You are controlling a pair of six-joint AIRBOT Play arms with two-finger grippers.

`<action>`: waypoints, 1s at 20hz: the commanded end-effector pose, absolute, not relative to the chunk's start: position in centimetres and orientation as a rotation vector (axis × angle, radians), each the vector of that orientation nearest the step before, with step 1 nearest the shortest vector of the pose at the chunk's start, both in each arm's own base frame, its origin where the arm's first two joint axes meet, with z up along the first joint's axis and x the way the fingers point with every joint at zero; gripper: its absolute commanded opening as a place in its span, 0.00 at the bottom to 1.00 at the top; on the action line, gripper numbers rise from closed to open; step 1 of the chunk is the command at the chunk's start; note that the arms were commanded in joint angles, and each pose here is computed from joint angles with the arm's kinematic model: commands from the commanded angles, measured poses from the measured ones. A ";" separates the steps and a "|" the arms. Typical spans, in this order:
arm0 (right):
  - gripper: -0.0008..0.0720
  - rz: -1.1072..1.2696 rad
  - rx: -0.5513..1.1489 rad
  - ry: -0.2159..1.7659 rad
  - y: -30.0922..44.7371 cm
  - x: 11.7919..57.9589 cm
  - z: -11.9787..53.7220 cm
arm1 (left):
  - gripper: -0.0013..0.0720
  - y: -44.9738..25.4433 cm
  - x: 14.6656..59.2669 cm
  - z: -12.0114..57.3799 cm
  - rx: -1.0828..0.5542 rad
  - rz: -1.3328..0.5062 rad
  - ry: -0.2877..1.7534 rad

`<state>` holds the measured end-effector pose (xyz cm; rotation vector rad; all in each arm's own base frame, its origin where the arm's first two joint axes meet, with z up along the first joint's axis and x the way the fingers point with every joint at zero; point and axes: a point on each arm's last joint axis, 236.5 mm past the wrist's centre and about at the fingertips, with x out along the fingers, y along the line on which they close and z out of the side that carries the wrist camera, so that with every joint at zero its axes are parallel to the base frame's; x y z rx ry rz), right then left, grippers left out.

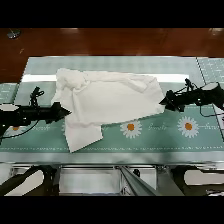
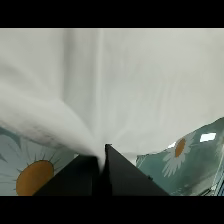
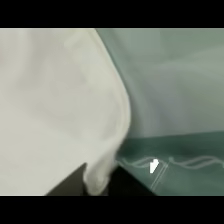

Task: Fold the shirts.

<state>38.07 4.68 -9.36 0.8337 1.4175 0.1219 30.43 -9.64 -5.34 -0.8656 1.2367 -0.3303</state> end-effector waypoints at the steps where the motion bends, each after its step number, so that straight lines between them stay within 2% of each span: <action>1: 0.05 0.226 0.781 1.416 7.7 40.6 -6.6 | 0.05 -9.3 32.5 -2.6 -0.879 -0.362 1.166; 4: 0.05 0.381 0.658 1.280 8.9 44.5 3.0 | 0.05 -8.2 38.3 8.5 -0.877 -0.465 0.885; 6: 0.05 0.442 0.525 1.050 8.9 47.3 13.1 | 0.05 -7.1 40.9 19.8 -0.800 -0.535 0.621; 9: 0.05 0.410 0.303 0.665 7.2 47.2 29.3 | 0.05 -5.4 40.1 35.1 -0.609 -0.549 0.300; 11: 0.05 0.362 0.209 0.463 6.2 43.5 37.8 | 0.05 -3.9 37.3 42.3 -0.474 -0.470 0.160; 14: 0.05 0.263 0.100 0.260 4.6 36.3 45.3 | 0.05 -3.0 31.5 48.8 -0.252 -0.331 0.016; 17: 0.05 0.208 0.026 0.199 4.2 28.7 48.0 | 0.05 -2.5 25.2 51.8 -0.068 -0.153 -0.085; 20: 0.05 0.189 -0.018 0.219 4.3 22.9 47.8 | 0.05 -1.4 19.4 51.9 0.055 0.037 -0.099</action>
